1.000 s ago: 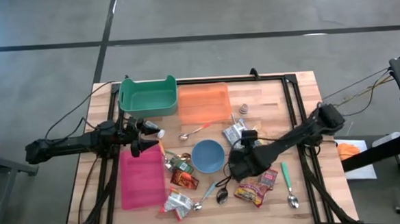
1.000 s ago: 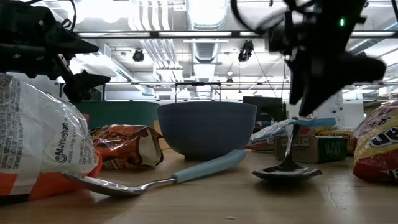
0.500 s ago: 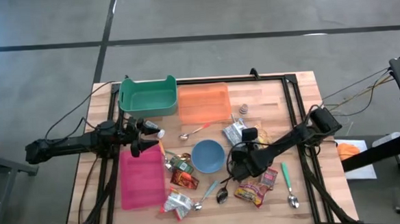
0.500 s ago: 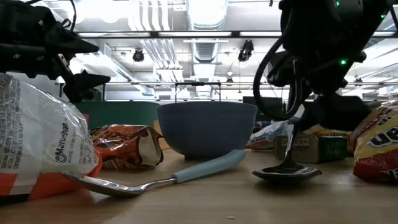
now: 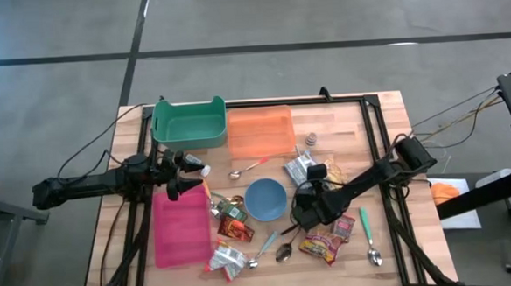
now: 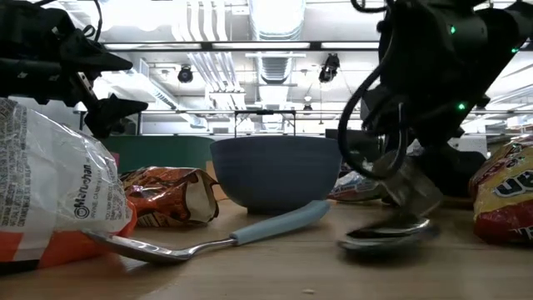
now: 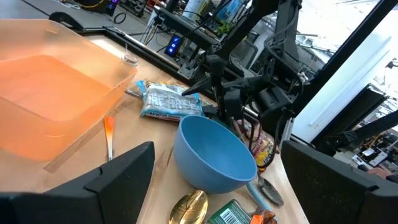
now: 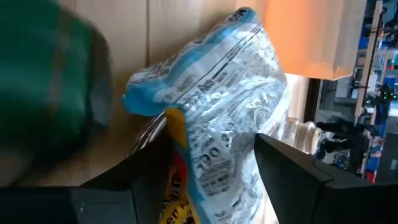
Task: Pick & Place Food Item
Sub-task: Put the blue noodle pack into the pink bin
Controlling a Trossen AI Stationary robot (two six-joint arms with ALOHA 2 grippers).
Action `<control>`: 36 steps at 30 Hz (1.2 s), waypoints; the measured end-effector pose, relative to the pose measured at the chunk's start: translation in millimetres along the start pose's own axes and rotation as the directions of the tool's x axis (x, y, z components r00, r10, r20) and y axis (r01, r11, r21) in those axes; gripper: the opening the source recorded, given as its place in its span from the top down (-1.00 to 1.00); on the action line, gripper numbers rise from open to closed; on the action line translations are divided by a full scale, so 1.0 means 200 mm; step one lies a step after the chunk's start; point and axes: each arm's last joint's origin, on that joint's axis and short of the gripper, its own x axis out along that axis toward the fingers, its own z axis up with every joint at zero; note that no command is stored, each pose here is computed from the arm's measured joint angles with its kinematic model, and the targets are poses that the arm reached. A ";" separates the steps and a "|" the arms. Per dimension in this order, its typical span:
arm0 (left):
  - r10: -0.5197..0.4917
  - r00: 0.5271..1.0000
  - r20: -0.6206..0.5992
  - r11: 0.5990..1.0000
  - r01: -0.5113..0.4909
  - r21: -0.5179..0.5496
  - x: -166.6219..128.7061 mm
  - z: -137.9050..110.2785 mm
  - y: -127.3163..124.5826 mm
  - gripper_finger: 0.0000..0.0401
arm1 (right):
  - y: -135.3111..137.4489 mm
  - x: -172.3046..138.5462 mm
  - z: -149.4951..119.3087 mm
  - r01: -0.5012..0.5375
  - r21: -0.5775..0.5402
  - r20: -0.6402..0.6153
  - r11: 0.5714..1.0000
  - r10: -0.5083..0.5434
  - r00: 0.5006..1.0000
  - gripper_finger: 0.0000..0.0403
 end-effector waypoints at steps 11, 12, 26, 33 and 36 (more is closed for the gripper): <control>0.000 1.000 0.000 1.000 0.000 -0.001 0.00 0.00 0.00 -0.75 | -0.01 0.02 0.00 0.012 0.014 -0.007 1.000 -0.012 1.000 0.57; -0.001 1.000 0.000 1.000 0.001 -0.001 0.00 0.00 0.00 -0.75 | -0.01 0.02 0.00 0.019 0.015 -0.003 1.000 -0.019 1.000 0.65; 0.000 1.000 0.000 1.000 0.000 -0.002 0.00 0.00 0.00 -0.75 | -0.03 0.00 0.02 0.006 0.105 -0.001 0.994 -0.006 1.000 0.95; -0.002 1.000 0.003 1.000 0.002 -0.002 0.00 0.00 0.00 -0.75 | -0.11 -0.10 0.10 -0.050 0.274 0.068 0.961 0.032 0.997 0.95; -0.002 1.000 0.004 1.000 0.002 -0.001 0.00 0.00 0.00 -0.75 | -0.16 -0.16 0.11 -0.076 0.350 0.096 0.934 0.045 0.994 0.95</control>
